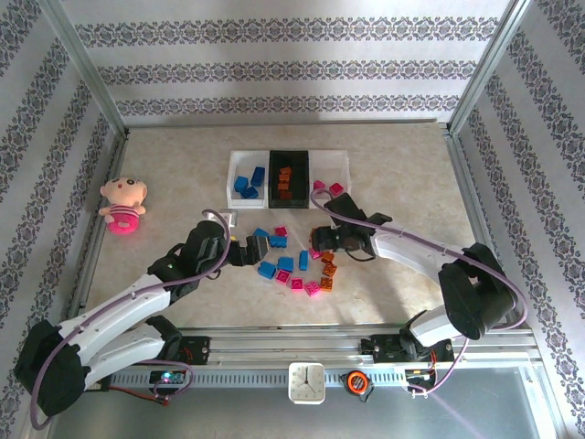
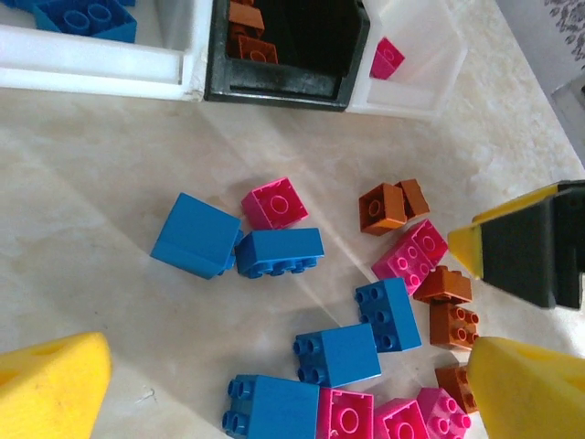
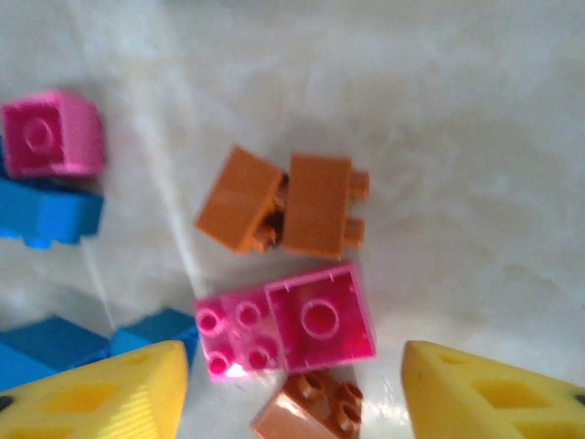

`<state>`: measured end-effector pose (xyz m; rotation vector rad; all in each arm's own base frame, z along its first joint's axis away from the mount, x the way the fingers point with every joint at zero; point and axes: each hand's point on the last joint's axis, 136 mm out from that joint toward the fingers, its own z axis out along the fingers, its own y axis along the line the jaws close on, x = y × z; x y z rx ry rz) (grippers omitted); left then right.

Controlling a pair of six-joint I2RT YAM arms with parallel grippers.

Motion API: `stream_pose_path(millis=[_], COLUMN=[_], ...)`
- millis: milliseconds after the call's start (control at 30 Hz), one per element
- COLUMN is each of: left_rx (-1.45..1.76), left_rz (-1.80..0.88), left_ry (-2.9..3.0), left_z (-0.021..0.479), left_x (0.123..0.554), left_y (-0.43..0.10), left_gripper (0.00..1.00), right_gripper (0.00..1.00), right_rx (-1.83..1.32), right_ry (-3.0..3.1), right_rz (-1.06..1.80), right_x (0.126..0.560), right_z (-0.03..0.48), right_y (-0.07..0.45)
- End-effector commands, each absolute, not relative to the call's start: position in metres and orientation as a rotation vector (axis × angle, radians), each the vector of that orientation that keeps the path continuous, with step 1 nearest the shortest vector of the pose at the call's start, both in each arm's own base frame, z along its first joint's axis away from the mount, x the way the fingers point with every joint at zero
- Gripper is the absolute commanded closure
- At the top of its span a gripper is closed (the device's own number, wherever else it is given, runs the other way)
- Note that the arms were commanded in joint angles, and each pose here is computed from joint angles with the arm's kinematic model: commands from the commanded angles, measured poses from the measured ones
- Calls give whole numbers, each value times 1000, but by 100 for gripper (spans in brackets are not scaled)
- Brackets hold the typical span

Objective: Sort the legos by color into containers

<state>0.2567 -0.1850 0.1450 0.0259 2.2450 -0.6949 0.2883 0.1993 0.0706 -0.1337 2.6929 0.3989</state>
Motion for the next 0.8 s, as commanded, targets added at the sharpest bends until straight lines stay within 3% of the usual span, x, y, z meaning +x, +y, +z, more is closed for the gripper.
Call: stream_pose_path(millis=[0, 100, 333, 533, 600, 767], left_rx=[-11, -24, -32, -34, -35, -47], left_rz=[-667, -642, -619, -601, -596, -587], left_ry=[2262, 2279, 2290, 2298, 2302, 2308], left_z=[139, 133, 129, 125, 123, 119], left_x=[252, 250, 251, 250, 249, 250], left_y=[-178, -174, -171, -169, -168, -167], left_gripper=[0, 0, 1, 0, 1, 1], right_gripper=[43, 50, 51, 59, 58, 45], right_rx=[-72, -83, -96, 7, 14, -43], right_ry=[2663, 2685, 2755, 2779, 2770, 2782], right_rz=[342, 328, 326, 218, 228, 271], right_x=[313, 322, 327, 324, 325, 328], right_z=[75, 68, 43, 33, 34, 31], right_y=[191, 192, 197, 167, 163, 174])
